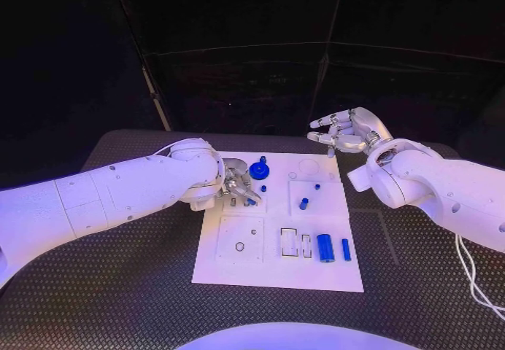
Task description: Assemble the parts on the task board
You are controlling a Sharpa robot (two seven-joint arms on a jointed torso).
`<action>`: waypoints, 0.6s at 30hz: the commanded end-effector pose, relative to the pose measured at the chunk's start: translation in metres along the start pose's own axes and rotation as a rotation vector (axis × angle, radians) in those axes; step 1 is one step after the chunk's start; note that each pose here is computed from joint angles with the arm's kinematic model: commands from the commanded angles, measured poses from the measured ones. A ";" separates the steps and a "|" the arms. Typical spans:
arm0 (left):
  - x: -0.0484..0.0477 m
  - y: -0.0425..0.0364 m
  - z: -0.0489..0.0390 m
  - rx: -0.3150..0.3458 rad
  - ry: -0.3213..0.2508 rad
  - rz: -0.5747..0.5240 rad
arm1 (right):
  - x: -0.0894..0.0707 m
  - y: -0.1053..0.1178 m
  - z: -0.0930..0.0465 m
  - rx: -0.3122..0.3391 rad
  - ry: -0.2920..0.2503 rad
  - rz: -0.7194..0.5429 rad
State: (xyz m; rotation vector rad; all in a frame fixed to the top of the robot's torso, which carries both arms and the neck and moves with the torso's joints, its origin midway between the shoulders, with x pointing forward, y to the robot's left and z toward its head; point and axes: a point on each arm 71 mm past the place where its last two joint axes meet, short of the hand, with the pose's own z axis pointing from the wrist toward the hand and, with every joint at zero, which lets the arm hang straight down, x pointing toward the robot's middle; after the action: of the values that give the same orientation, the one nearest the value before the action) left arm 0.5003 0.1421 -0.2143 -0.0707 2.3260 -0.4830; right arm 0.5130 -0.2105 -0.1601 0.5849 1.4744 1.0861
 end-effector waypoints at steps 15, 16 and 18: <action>-0.0039 0.0089 -0.0176 0.032 -0.150 -0.167 | -0.002 -0.001 0.001 0.001 0.013 -0.004; -0.0035 0.0092 -0.0185 0.033 -0.157 -0.169 | -0.002 -0.002 0.001 0.002 0.013 -0.004; -0.0017 0.0102 -0.0203 0.035 -0.173 -0.168 | -0.003 -0.002 0.002 0.003 0.013 -0.005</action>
State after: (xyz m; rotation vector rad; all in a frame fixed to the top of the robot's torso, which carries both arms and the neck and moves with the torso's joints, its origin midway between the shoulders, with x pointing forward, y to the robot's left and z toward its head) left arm 0.4875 0.1587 -0.2076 -0.2356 2.2185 -0.5533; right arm 0.5153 -0.2141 -0.1620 0.5875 1.4843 1.0774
